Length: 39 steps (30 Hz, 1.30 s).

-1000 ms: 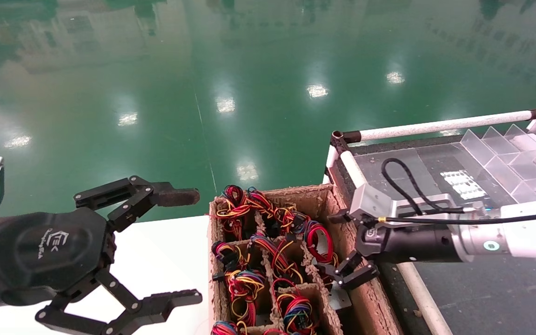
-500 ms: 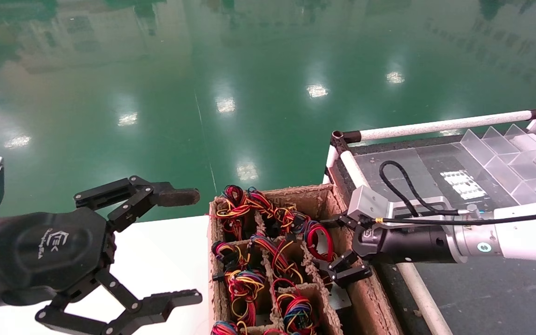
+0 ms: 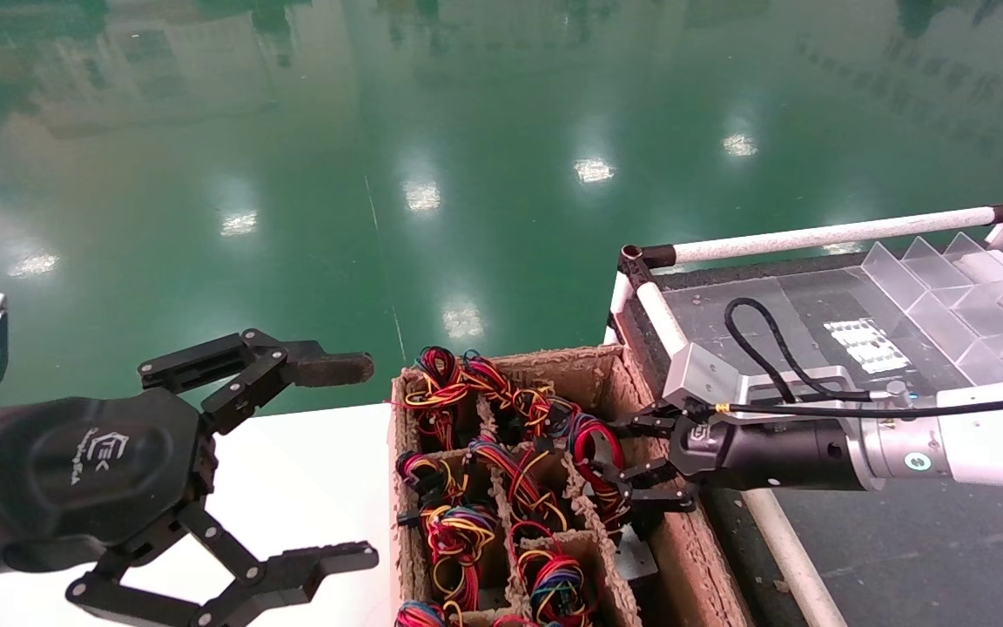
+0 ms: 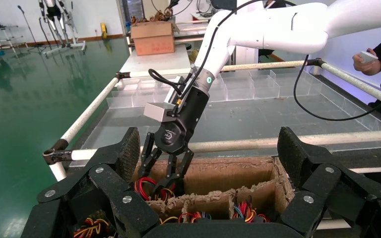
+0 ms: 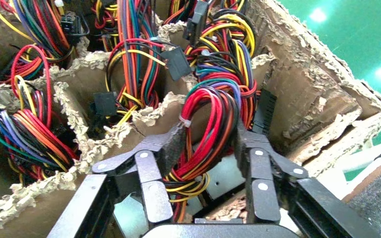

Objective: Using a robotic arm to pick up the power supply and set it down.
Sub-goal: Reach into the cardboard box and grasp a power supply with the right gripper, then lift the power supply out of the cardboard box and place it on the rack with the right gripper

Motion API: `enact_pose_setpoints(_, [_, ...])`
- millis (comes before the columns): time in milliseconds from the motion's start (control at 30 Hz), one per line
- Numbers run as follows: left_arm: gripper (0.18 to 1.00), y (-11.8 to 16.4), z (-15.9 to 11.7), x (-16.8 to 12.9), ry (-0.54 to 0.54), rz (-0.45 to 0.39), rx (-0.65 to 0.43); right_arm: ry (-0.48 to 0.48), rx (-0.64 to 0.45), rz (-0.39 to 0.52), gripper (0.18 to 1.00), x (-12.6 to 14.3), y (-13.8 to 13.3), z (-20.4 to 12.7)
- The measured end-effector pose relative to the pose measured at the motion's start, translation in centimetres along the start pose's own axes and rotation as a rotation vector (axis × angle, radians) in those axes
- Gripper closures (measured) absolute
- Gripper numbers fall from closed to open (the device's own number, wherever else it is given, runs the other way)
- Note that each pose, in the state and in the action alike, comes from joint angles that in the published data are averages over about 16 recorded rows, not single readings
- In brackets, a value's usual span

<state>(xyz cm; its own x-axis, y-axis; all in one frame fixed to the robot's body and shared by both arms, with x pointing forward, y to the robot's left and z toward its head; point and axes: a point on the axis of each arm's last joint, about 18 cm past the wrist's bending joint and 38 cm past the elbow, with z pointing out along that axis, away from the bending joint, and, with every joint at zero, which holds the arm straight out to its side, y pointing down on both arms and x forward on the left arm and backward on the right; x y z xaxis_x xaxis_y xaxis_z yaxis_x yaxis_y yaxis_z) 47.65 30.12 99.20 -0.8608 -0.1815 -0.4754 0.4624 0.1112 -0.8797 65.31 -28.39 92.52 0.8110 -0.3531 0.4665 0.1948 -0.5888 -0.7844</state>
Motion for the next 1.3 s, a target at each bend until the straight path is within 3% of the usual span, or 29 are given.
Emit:
enact_pose_setpoints(233, [0.183, 0.0, 0.0, 0.0, 0.000, 0.000, 0.000, 0.010, 0.009, 0.012, 0.804, 0.2, 0.3, 0.0])
enact_pose_setpoints(633, [0.183, 0.0, 0.0, 0.0, 0.000, 0.000, 0.000, 0.032, 0.066, 0.061, 0.954, 0.4, 0.2, -0.6])
enact_pose_setpoints(967, [0.183, 0.0, 0.0, 0.0, 0.000, 0.000, 0.000, 0.055, 0.178, 0.116, 0.984, 1.3, -1.6, -3.1])
enact_pose_setpoints(1300, [0.183, 0.0, 0.0, 0.0, 0.000, 0.000, 0.000, 0.100, 0.348, 0.162, 0.987, 3.3, -5.3, -7.9])
